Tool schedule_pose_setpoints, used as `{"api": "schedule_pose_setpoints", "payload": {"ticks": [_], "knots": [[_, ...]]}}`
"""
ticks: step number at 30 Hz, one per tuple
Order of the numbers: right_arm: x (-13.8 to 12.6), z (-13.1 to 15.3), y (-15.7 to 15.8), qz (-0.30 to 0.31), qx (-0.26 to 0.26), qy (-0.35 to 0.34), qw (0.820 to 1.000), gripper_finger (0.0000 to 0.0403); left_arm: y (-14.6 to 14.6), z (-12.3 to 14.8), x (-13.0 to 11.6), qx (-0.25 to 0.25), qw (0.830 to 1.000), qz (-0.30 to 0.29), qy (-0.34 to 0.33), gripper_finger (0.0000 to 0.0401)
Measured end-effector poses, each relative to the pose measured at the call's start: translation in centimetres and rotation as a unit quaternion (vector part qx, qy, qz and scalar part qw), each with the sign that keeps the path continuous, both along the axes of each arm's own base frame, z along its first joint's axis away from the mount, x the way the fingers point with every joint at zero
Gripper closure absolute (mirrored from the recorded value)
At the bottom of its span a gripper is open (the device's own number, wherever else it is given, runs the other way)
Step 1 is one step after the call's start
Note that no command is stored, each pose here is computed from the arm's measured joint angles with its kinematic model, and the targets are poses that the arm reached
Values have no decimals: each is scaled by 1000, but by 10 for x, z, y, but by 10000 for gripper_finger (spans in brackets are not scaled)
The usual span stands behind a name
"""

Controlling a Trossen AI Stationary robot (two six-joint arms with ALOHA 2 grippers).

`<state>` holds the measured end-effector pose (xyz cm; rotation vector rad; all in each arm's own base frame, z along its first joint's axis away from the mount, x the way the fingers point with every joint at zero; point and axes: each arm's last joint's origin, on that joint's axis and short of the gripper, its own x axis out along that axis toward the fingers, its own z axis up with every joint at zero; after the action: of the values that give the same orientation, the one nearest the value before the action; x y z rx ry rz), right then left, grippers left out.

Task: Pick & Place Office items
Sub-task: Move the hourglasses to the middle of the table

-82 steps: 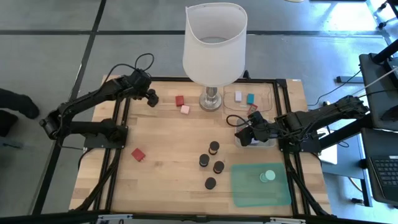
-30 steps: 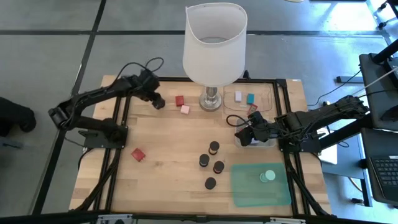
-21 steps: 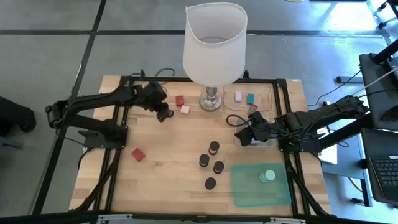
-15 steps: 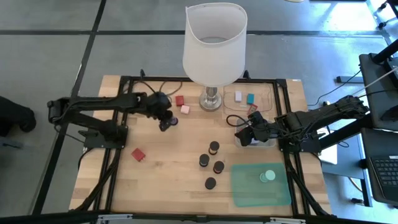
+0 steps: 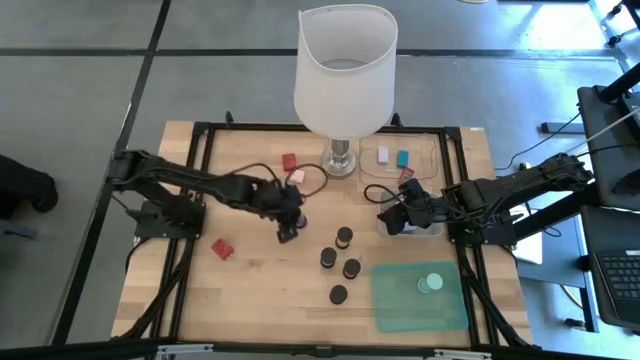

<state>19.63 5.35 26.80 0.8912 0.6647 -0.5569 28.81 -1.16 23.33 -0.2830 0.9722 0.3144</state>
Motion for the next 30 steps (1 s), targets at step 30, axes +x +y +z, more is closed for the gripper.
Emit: {"api": "schedule_pose_setpoints", "payload": {"ticks": [30], "knots": [[0, 0, 0, 0, 1, -3, 1000, 136, -23, -28, 101, 9, 998, -61, 11, 189]]}}
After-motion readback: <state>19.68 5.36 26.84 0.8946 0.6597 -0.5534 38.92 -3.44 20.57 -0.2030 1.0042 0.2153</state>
